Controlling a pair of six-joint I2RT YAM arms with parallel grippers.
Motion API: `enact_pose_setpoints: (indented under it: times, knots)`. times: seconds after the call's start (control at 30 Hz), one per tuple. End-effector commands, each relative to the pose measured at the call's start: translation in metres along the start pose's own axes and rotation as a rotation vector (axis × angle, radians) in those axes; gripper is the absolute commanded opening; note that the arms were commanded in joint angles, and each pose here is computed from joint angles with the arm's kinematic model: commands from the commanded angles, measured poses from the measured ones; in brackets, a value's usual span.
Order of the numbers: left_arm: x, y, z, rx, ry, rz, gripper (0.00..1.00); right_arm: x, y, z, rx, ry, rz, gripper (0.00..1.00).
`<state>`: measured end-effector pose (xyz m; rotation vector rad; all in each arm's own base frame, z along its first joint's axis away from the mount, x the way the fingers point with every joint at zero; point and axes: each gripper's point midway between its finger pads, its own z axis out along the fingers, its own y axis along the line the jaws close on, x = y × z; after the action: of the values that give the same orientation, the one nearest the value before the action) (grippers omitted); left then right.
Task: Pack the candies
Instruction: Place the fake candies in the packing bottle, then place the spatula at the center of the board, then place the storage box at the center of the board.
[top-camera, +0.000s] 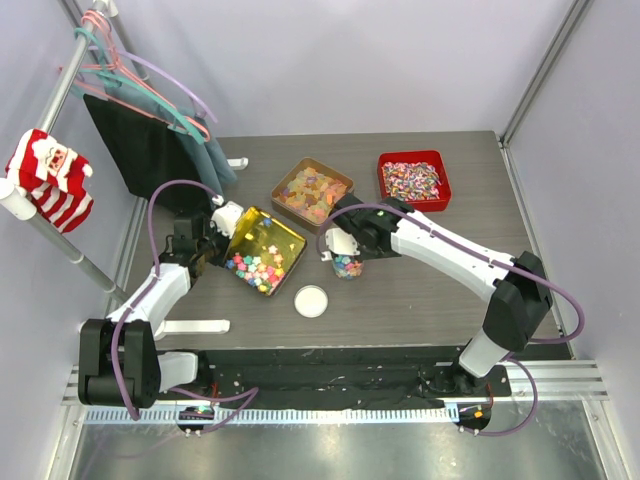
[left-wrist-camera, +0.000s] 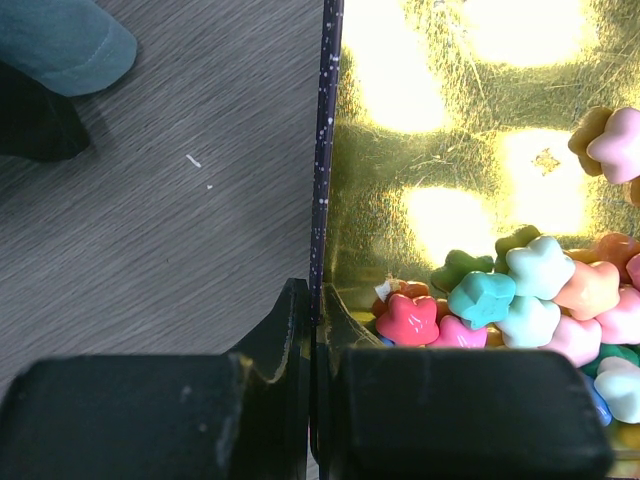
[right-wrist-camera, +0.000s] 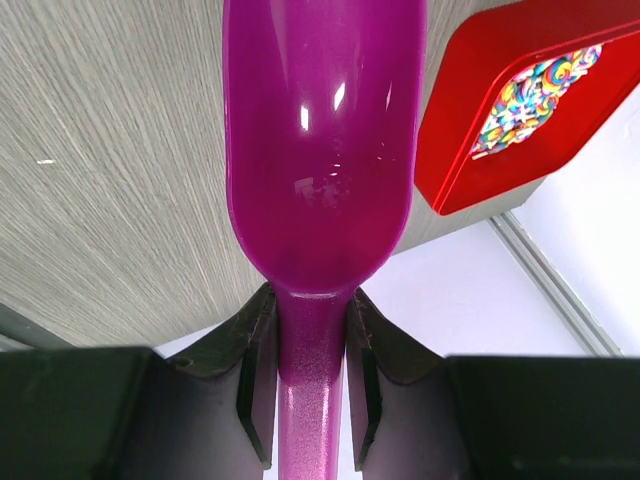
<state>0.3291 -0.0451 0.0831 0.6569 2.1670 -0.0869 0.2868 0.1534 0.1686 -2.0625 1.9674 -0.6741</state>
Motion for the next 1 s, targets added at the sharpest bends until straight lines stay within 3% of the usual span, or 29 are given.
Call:
enact_pose_setpoints:
  times: [0.0, 0.17, 0.43, 0.7, 0.97]
  knots:
    - [-0.033, 0.008, 0.000, -0.018, -0.109, 0.014, 0.00, -0.012, -0.017, -0.024, 0.058, -0.114, 0.041, 0.01]
    - [-0.034, 0.007, -0.001, -0.017, -0.113, 0.016, 0.00, -0.027, -0.019, -0.030, 0.101, -0.272, 0.119, 0.01]
    - [-0.033, 0.006, 0.000, -0.004, -0.101, 0.015, 0.00, -0.029, -0.027, -0.025, 0.166, -0.377, 0.300, 0.01]
    - [-0.026, 0.000, 0.003, 0.038, -0.061, 0.013, 0.00, 0.051, -0.043, 0.021, 0.219, -0.350, 0.649, 0.01]
    - [-0.013, 0.000, 0.010, 0.080, 0.050, 0.024, 0.00, 0.114, -0.026, 0.042, 0.234, -0.327, 0.847, 0.01]
